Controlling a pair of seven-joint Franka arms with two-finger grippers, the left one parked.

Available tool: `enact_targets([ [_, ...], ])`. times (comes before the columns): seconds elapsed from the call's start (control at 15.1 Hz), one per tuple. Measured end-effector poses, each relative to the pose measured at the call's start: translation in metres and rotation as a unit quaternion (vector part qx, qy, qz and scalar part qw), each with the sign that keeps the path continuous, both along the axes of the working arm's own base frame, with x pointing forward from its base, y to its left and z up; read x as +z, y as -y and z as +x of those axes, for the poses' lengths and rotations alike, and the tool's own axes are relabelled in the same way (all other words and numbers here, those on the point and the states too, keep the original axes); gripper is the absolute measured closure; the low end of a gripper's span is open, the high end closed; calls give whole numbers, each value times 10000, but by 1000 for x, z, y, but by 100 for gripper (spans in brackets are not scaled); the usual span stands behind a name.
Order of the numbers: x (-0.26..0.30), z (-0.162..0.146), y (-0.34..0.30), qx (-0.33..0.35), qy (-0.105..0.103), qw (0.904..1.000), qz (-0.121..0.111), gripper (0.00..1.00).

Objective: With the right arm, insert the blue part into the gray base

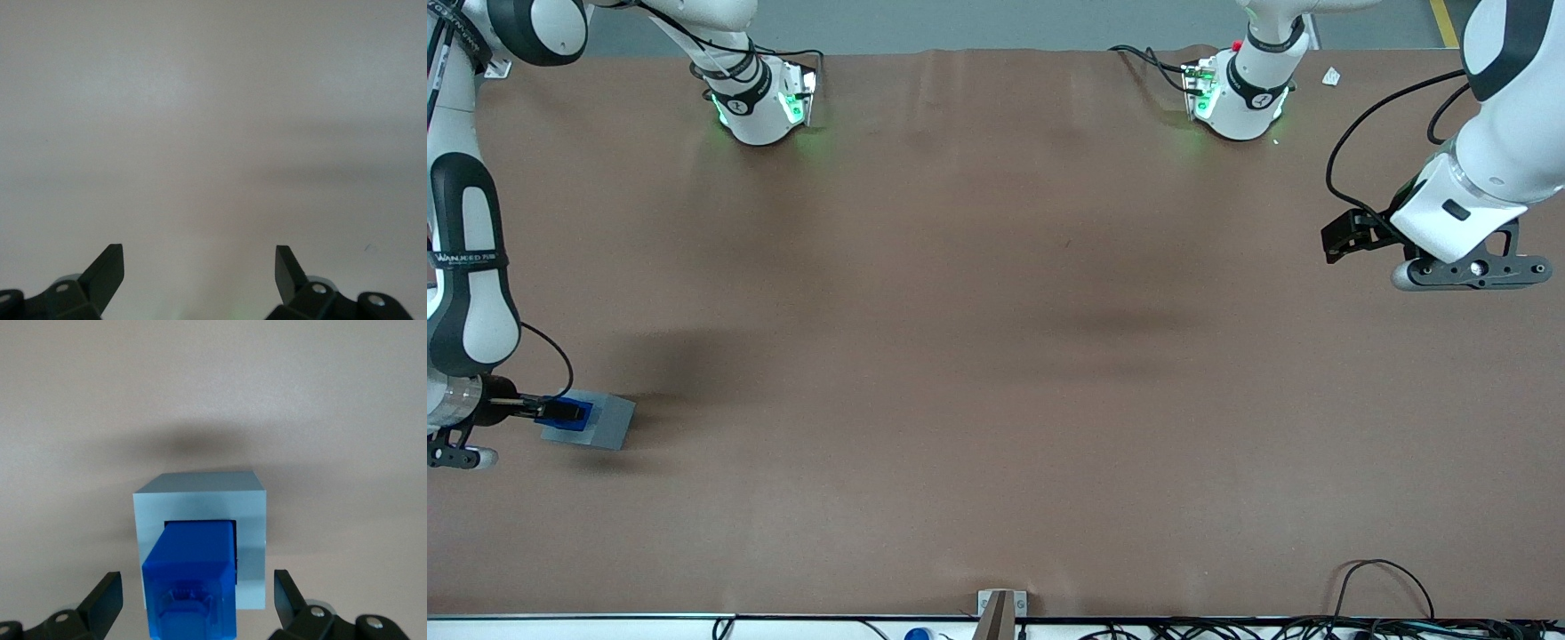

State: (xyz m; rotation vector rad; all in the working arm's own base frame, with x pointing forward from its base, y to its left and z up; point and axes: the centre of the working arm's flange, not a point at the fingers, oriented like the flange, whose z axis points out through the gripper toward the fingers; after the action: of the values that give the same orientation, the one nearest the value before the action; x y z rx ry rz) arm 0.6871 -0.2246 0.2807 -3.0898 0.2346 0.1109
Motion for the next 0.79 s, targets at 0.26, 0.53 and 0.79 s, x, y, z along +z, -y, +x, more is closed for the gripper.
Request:
enact_targets([
  [0.26, 21, -8, 5, -20, -194, 9998, 55, 0],
  [0.53, 72, -14, 4, -17, -118, 9999, 9, 0],
  [0.79, 111, -29, 3, -41, -296, 9995, 46, 0],
])
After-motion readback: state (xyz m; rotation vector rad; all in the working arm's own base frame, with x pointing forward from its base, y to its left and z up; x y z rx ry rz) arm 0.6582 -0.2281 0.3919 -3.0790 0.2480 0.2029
